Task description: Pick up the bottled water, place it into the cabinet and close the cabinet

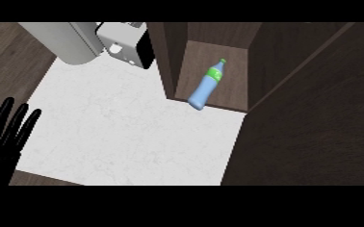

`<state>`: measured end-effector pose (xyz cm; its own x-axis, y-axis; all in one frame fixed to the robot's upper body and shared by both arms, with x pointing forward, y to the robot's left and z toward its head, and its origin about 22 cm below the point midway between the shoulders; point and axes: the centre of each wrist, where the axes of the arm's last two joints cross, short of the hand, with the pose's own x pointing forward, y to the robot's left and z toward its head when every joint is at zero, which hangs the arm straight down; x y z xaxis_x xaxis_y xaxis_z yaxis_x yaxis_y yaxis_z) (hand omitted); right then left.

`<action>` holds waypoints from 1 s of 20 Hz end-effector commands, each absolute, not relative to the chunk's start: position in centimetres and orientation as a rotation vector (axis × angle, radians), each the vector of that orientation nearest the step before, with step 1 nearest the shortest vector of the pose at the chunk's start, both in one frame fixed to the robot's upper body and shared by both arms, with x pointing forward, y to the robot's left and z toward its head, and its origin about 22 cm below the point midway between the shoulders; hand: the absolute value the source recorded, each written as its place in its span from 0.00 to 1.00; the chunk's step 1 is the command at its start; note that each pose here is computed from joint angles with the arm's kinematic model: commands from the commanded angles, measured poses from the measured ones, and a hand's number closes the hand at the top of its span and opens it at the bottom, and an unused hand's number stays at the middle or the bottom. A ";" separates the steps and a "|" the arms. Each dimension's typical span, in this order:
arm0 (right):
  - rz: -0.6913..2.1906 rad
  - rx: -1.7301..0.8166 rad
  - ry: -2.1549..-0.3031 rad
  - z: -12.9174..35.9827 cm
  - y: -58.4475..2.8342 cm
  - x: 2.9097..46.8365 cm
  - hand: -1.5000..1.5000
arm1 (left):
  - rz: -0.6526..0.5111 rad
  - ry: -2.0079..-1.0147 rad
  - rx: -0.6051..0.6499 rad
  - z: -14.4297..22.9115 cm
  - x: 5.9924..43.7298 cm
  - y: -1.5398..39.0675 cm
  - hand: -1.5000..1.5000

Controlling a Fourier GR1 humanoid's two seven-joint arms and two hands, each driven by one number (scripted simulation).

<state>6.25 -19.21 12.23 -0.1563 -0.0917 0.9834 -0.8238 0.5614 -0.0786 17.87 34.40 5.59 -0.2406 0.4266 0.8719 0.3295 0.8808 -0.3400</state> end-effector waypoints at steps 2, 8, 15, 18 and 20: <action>0.938 0.904 -1.585 13.2 -17.0 6.4 1.00 | 0.069 -1.843 -0.584 6.0 18.1 34.7 0.00; 1.152 0.870 -1.612 14.3 -17.6 7.5 1.00 | 0.060 -1.832 -0.581 6.2 18.3 35.3 0.00; 1.197 0.842 -1.616 14.6 -17.7 8.3 1.00 | 0.046 -1.835 -0.581 6.7 18.8 35.7 0.00; 1.223 0.843 -1.609 14.5 -17.7 8.6 1.00 | 0.044 -1.839 -0.580 6.7 18.9 36.0 0.00; 1.214 0.836 -1.634 14.8 -17.8 8.8 1.00 | 0.047 -1.841 -0.578 6.7 18.9 36.1 0.00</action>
<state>9.14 -19.50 13.93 -0.3381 0.0212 0.9409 -0.8854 0.3317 -0.3257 18.78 35.86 6.76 -0.2319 0.4075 0.8833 0.3639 0.8784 -0.3098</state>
